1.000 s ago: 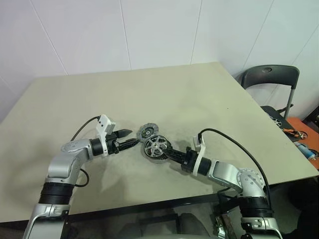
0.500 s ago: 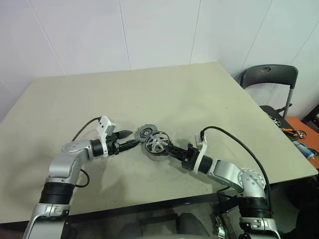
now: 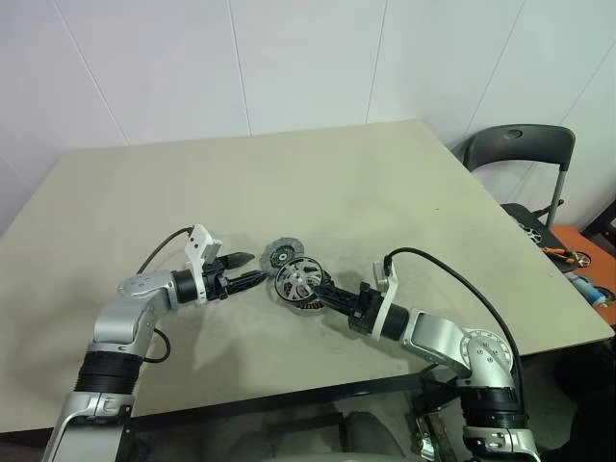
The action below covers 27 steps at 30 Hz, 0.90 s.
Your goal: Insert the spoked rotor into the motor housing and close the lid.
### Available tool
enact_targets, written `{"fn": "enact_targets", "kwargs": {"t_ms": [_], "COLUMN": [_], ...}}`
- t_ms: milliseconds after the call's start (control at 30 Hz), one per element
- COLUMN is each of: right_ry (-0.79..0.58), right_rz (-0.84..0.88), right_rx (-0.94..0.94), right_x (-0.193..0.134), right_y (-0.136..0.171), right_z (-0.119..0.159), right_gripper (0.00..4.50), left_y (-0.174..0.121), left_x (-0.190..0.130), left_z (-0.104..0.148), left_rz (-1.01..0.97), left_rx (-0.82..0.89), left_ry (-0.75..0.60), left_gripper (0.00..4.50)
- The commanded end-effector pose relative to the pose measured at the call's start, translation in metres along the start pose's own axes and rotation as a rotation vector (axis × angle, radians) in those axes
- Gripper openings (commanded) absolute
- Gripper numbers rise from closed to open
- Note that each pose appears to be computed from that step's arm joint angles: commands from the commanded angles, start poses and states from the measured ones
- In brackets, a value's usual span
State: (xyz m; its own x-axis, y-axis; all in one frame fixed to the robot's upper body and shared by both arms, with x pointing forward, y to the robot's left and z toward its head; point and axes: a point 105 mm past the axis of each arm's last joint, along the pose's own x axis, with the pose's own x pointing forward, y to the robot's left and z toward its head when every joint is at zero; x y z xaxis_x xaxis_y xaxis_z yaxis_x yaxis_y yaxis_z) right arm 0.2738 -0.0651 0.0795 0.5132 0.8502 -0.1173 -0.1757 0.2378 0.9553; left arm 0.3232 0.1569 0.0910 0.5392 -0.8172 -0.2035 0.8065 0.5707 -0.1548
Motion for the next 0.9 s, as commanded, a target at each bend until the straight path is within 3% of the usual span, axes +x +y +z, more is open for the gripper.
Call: {"fn": "enact_targets", "kwargs": {"t_ms": [33,300,533,667,767,900], "right_ry": [-0.05,-0.043,-0.012,-0.021,-0.064,-0.028], "right_rz": [0.006,-0.031,0.006,-0.064,-0.123,-0.053], "right_rx": [-0.001,0.031,0.02,-0.034,-0.038,-0.006], "right_x": [-0.001,-0.005,-0.002,0.0,0.0,0.001], "right_y": [-0.001,-0.016,-0.007,-0.018,-0.03,-0.019], "right_z": [0.013,0.003,-0.005,-0.002,0.004,0.001], "right_gripper": [0.37,0.37,0.37,0.37,1.29,2.55], "left_y": [0.003,0.003,0.004,0.003,0.003,0.003], "left_x": [-0.003,-0.004,-0.002,-0.001,-0.001,-0.002], "left_z": [0.011,0.01,0.01,0.01,0.01,0.009], "left_rz": [0.002,-0.001,-0.003,-0.004,-0.005,-0.002], "left_rx": [0.046,0.048,0.049,0.048,0.047,0.045], "left_ry": [-0.015,-0.008,-0.01,-0.013,-0.014,-0.013], "left_gripper": [3.4,3.4,3.4,3.4,3.4,3.4]}}
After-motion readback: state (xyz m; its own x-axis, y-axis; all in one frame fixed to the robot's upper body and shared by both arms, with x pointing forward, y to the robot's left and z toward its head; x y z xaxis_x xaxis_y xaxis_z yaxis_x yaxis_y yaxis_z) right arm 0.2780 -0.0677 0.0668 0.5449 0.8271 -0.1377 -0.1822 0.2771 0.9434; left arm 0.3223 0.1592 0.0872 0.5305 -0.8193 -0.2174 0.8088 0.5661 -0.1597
